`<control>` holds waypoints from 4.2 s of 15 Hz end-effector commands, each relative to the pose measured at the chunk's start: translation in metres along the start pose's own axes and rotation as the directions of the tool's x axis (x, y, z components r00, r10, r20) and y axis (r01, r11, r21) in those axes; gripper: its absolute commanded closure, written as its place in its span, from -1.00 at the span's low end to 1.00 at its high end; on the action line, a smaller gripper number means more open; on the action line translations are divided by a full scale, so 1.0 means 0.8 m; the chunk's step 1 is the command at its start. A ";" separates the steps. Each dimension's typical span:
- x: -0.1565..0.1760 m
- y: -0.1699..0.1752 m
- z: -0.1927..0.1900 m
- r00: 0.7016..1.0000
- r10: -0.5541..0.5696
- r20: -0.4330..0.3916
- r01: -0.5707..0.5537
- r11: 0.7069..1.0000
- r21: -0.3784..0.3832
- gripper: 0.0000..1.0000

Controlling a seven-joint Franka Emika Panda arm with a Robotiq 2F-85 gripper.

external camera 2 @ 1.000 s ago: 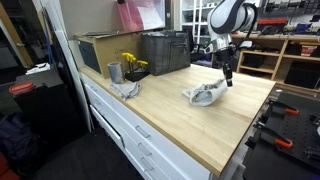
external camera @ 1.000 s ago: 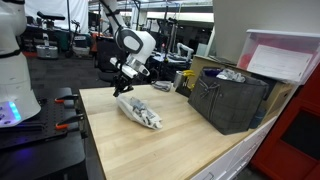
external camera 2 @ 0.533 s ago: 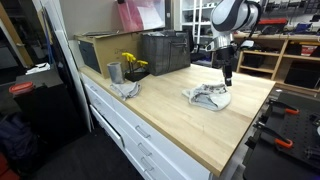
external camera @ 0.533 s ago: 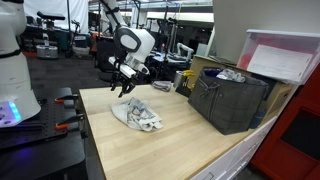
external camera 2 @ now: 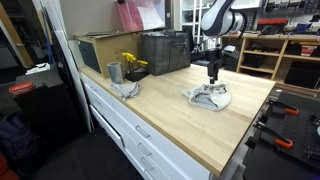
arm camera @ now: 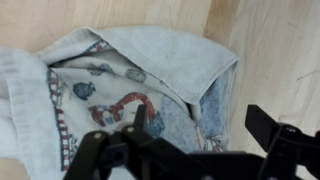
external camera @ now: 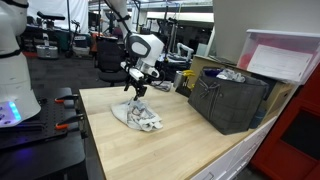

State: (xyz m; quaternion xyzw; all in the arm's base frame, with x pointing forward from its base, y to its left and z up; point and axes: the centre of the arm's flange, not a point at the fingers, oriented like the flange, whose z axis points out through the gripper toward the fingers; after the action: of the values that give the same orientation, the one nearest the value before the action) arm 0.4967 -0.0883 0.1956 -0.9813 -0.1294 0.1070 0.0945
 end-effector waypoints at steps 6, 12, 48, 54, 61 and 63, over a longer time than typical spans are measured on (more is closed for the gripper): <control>0.116 0.043 0.018 0.957 0.290 -0.019 -0.291 0.956 -0.027 -1.00; 0.117 0.130 0.030 0.851 0.525 -0.036 -0.526 0.848 -0.069 -1.00; 0.271 -0.171 -0.049 0.972 -0.205 -0.116 0.204 0.979 -0.027 0.25; 0.236 -0.112 -0.054 0.993 -0.059 -0.102 0.050 0.995 -0.085 -0.59; 0.177 -0.033 -0.019 0.995 0.093 -0.041 -0.097 0.991 -0.093 -1.00; 0.166 -0.036 0.001 0.995 0.100 -0.011 -0.101 0.989 -0.108 -1.00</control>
State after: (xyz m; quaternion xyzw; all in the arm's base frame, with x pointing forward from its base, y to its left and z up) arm 0.6450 -0.0293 0.1770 -0.9901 -0.0963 0.0892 0.0500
